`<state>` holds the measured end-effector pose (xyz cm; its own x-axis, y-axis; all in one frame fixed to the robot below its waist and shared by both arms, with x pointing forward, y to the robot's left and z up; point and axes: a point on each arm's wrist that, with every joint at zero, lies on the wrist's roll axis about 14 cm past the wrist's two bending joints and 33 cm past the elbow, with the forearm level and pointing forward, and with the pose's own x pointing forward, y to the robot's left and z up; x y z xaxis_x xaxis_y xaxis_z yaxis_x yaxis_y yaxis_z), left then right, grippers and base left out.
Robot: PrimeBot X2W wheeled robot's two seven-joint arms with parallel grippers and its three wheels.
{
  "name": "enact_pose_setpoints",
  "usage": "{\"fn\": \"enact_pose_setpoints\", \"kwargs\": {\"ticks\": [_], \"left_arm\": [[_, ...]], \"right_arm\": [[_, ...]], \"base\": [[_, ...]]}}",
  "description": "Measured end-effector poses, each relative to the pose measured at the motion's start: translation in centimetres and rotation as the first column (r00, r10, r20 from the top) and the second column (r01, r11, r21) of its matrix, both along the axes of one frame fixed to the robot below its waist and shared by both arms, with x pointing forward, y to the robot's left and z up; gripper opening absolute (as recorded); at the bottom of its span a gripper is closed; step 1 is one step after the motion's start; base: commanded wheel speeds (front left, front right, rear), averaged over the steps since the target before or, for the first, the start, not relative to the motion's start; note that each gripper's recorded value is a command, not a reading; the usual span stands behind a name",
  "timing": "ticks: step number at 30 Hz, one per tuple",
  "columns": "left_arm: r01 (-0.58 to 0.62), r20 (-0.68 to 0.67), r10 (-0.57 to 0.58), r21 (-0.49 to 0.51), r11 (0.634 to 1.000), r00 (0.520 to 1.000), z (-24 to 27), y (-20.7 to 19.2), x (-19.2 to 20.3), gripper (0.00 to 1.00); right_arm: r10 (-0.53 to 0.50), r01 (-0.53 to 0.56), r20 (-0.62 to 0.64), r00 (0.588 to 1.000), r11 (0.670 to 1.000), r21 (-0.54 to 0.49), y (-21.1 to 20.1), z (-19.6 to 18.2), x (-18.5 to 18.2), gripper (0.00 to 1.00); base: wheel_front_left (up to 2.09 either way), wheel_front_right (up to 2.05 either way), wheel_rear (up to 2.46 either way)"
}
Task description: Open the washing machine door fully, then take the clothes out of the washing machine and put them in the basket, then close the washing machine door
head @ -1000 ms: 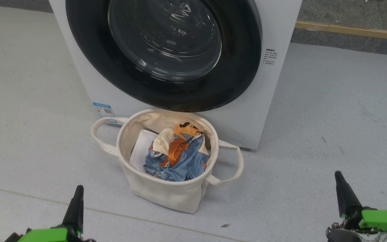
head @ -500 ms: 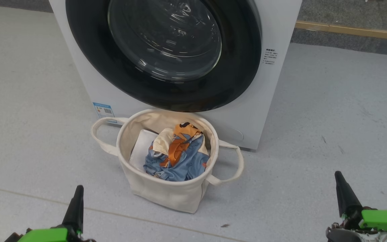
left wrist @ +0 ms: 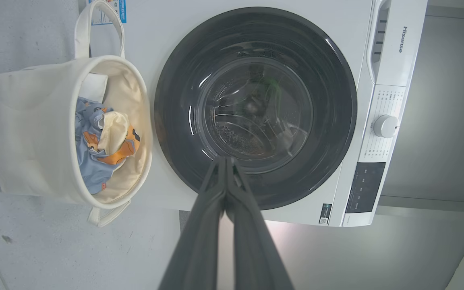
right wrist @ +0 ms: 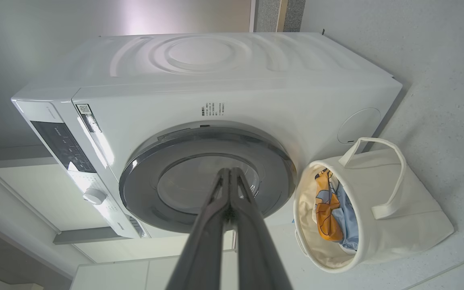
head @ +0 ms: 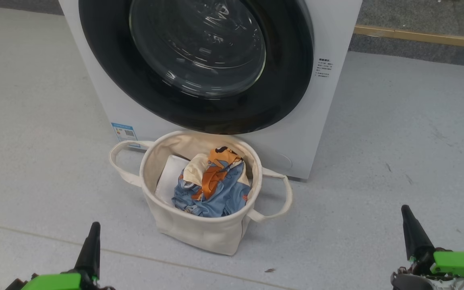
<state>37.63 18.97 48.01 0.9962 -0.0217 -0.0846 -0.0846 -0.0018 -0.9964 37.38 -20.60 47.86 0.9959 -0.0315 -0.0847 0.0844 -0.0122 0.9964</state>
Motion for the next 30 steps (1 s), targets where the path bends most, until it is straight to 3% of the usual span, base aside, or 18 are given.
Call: {"fn": "enact_pose_setpoints", "kwargs": {"ticks": [30], "left_arm": [[0.000,0.000,0.000,0.000,1.000,1.000,0.00,0.00,0.00,0.00]], "right_arm": [[0.000,0.000,0.000,1.000,1.000,0.000,0.00,0.00,0.00,0.00]], "base": [[0.00,0.00,0.00]]}}
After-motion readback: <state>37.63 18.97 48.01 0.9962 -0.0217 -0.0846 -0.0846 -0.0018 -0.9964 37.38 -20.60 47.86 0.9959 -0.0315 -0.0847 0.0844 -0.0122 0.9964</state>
